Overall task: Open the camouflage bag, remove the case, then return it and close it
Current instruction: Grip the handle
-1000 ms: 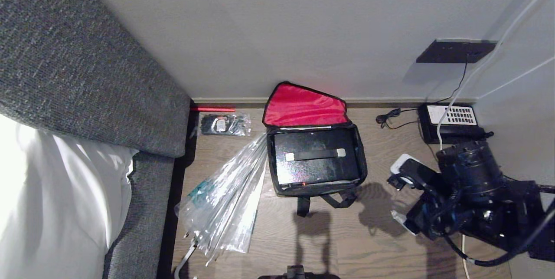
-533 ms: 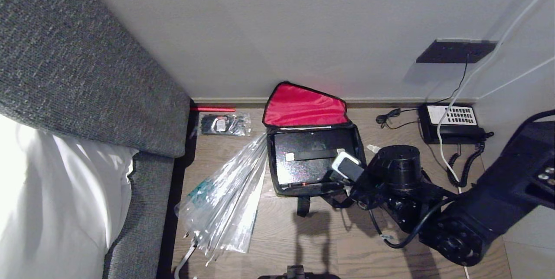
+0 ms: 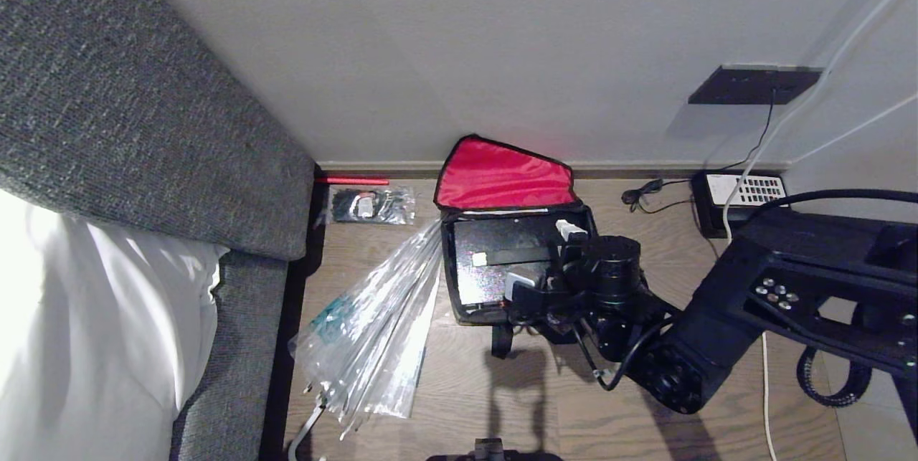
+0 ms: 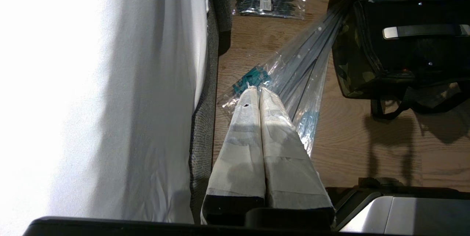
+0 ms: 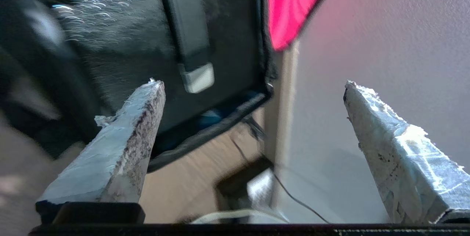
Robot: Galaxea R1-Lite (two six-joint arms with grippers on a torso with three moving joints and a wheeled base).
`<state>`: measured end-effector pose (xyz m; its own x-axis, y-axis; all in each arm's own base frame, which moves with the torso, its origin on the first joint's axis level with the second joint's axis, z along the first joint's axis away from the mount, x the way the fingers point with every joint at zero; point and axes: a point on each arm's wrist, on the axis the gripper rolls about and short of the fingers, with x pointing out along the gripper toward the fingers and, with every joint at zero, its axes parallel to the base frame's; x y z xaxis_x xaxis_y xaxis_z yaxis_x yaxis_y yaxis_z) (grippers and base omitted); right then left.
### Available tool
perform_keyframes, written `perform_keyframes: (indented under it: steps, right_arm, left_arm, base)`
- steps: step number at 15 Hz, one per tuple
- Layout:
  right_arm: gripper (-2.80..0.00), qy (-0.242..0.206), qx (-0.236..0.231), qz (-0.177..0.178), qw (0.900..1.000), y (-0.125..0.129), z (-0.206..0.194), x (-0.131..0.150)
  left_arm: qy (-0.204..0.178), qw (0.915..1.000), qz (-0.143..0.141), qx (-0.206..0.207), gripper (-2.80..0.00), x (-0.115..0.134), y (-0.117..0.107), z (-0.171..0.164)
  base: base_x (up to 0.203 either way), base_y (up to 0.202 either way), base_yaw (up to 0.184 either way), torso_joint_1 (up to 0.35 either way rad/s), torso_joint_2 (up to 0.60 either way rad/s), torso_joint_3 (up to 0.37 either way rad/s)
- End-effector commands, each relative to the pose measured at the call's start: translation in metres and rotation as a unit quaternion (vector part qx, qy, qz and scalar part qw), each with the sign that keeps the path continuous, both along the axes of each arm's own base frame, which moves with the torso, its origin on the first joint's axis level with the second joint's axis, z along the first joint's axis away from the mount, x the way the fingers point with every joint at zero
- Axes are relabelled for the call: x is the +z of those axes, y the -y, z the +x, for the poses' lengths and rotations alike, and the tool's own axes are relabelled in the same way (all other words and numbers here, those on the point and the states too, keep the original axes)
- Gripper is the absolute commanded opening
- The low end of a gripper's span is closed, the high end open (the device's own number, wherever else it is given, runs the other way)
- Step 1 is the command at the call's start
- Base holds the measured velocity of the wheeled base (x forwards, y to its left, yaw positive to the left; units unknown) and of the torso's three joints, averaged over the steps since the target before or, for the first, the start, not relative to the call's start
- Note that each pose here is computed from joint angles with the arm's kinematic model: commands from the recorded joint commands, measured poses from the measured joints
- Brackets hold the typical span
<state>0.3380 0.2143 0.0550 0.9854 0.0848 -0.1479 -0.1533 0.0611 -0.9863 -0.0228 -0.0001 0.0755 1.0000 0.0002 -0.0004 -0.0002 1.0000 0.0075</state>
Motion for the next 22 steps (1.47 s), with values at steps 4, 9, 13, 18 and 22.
perform_keyframes:
  steps: [4,9,13,18,22]
  right_arm:
    - [0.00,0.019,-0.021,0.014,1.000,-0.024,0.027,-0.027]
    - [0.00,0.013,-0.018,0.060,0.998,-0.034,0.033,-0.043]
    - [0.00,0.028,-0.012,0.063,0.998,-0.037,0.036,-0.049]
    - [0.00,0.032,-0.010,0.065,0.997,-0.037,0.036,-0.047]
    - [0.00,0.049,-0.005,0.034,0.998,-0.041,0.042,-0.055]
  left_arm:
    - [0.001,1.0000,0.000,0.000,-2.80,0.000,0.000,0.000]
    - [0.001,1.0000,0.000,0.001,-2.80,0.000,0.000,0.000]
    - [0.001,1.0000,0.000,0.001,-2.80,0.000,0.000,0.000]
    - [0.001,1.0000,0.000,0.001,-2.80,0.000,0.000,0.000]
    - [0.001,1.0000,0.000,0.001,-2.80,0.000,0.000,0.000]
  base:
    - [0.000,0.000,0.000,0.000,0.00,0.000]
    - [0.000,0.000,0.000,0.000,0.00,0.000]
    - [0.000,0.000,0.000,0.000,0.00,0.000]
    - [0.000,0.000,0.000,0.000,0.00,0.000]
    - [0.000,0.000,0.000,0.000,0.00,0.000]
